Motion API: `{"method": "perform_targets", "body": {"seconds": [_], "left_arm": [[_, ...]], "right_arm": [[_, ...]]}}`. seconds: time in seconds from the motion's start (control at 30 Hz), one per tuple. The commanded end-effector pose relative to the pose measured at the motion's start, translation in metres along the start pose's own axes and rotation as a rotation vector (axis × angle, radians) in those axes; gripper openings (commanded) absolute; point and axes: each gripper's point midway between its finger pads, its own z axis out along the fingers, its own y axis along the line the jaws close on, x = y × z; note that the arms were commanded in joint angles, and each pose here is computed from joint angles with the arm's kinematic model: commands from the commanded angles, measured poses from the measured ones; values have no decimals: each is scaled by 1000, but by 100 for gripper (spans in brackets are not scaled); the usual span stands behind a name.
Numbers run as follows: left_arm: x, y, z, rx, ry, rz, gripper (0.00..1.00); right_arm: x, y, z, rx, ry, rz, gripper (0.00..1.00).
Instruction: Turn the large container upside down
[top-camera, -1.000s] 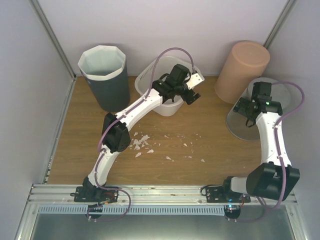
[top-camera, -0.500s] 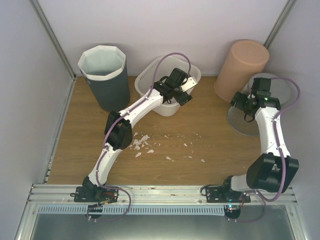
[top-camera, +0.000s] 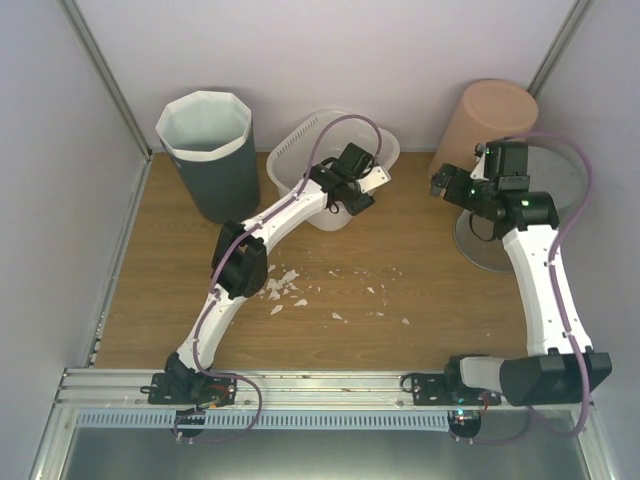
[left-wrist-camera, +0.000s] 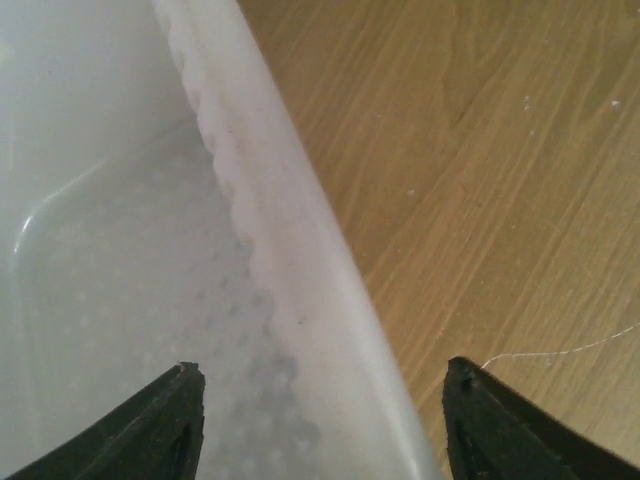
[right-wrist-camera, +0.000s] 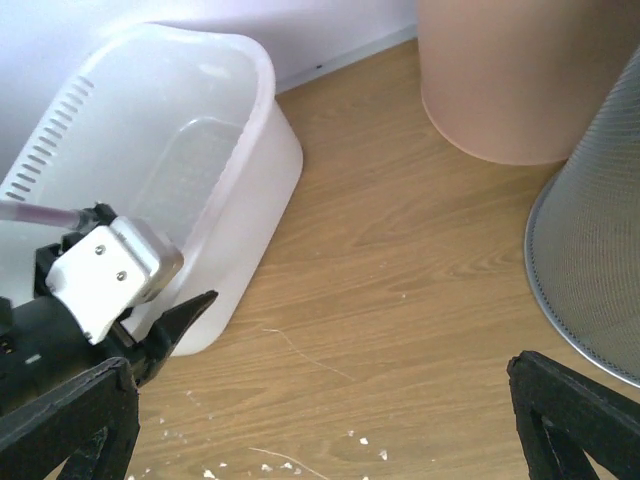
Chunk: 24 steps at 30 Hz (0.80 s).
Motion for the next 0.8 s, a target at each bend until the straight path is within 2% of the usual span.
{"method": "perform_targets", "body": {"seconds": [0.0, 0.1, 0.33, 0.47, 0.5, 0.57, 0.6, 0.77], "left_arm": [[10, -15, 9, 48, 41, 39, 57], [12, -19, 6, 47, 55, 55, 40], [-1, -24, -14, -11, 40, 125, 35], [-2, -25, -14, -55, 61, 184, 27], [0, -27, -12, -62, 73, 200, 31], [4, -32, -7, -80, 105, 245, 58], [6, -35, -4, -89, 121, 276, 63], [-2, -39, -4, -168, 138, 370, 64]], "right_arm": [[4, 4, -21, 1, -6, 12, 100], [9, 4, -23, -1, 7, 10, 100], [19, 6, -23, -20, 24, 9, 100], [23, 8, -25, -30, 28, 9, 100], [24, 9, -26, -33, 27, 7, 100], [25, 7, -29, -28, 27, 5, 100], [25, 7, -30, -26, 27, 4, 100], [29, 5, -32, -21, 33, 3, 100]]}}
